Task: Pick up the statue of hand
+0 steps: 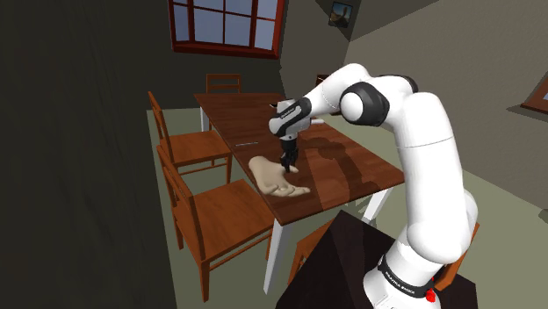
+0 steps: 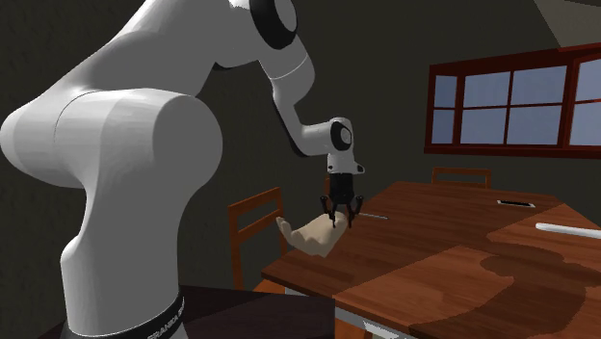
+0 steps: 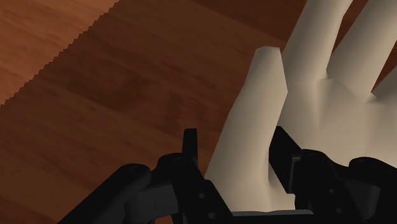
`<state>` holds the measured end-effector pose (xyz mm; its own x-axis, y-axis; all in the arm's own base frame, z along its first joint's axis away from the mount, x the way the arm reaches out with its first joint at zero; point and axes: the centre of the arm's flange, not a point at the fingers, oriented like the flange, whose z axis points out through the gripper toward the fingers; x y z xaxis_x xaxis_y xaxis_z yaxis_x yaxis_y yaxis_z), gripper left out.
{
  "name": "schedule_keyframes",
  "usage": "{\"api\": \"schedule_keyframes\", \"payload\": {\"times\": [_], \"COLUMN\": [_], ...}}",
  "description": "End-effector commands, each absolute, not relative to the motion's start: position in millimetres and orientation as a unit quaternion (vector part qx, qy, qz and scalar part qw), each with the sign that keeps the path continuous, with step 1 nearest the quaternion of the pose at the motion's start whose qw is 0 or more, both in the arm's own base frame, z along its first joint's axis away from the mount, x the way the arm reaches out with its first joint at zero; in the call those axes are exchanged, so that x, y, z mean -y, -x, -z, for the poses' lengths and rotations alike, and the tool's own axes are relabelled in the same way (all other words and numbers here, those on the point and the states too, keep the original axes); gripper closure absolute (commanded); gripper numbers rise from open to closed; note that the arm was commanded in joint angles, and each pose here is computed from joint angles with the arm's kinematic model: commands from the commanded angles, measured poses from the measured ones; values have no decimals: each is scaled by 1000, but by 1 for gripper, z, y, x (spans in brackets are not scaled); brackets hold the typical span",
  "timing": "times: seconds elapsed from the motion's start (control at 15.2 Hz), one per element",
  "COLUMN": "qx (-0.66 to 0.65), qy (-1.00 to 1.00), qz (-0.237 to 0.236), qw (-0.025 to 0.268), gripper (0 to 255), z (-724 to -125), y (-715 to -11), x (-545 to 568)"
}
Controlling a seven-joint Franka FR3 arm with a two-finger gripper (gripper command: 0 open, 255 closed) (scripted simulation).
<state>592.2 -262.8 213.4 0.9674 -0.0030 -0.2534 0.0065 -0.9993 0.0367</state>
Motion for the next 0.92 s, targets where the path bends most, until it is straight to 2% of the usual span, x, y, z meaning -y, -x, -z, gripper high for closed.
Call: {"api": "schedule_keyframes", "payload": {"times": [0.0, 0.86], "qx": [-1, -1], "qy": [-992, -992], "qz": [128, 128], "qw": [19, 19], "gripper": [255, 255], "z": [-224, -283], "y": [-593, -593], "x": [262, 262]}}
